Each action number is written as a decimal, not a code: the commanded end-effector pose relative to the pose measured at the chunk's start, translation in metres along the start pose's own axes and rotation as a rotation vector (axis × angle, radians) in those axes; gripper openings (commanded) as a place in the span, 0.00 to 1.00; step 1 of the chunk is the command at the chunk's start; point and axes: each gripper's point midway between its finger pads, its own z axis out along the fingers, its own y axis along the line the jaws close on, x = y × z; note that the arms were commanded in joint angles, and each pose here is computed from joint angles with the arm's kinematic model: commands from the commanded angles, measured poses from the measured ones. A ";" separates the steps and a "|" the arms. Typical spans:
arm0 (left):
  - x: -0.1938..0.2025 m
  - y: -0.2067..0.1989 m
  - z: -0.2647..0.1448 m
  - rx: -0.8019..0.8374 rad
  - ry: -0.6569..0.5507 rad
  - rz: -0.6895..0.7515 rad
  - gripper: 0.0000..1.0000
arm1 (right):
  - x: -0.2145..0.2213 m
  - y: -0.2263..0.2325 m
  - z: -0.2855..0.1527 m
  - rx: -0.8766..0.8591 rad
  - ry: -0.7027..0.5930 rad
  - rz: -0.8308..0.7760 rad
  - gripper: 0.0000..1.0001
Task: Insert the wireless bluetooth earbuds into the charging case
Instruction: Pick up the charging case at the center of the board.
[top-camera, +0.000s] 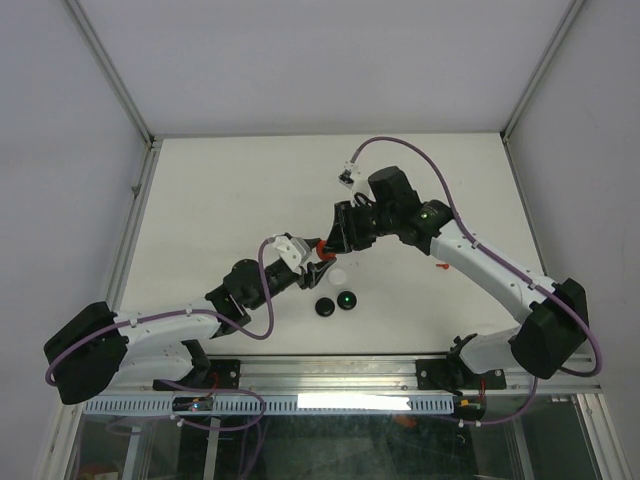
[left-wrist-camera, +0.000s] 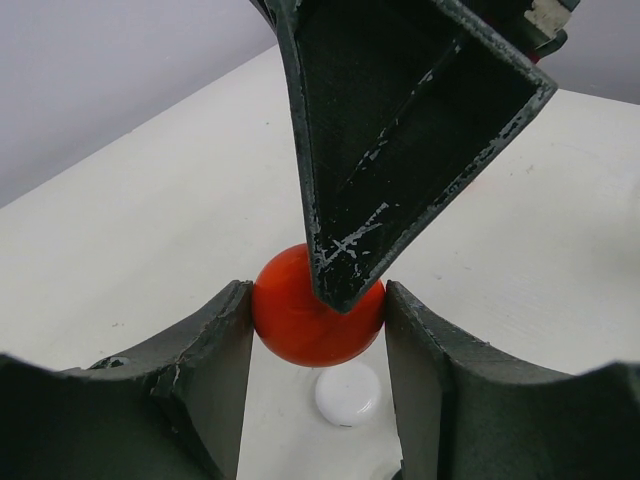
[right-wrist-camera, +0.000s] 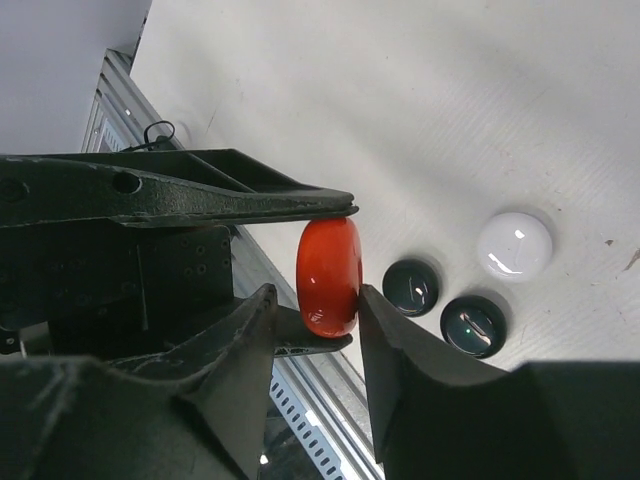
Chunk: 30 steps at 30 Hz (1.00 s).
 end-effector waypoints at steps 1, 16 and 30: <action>-0.028 -0.011 0.007 0.052 -0.094 0.014 0.41 | -0.005 0.009 0.000 -0.035 -0.004 -0.020 0.39; -0.037 -0.016 -0.007 0.076 -0.115 -0.032 0.59 | -0.003 0.003 -0.008 0.014 0.011 -0.169 0.15; -0.035 -0.046 -0.041 0.391 -0.074 -0.125 0.69 | 0.005 0.033 -0.058 -0.114 0.012 -0.530 0.11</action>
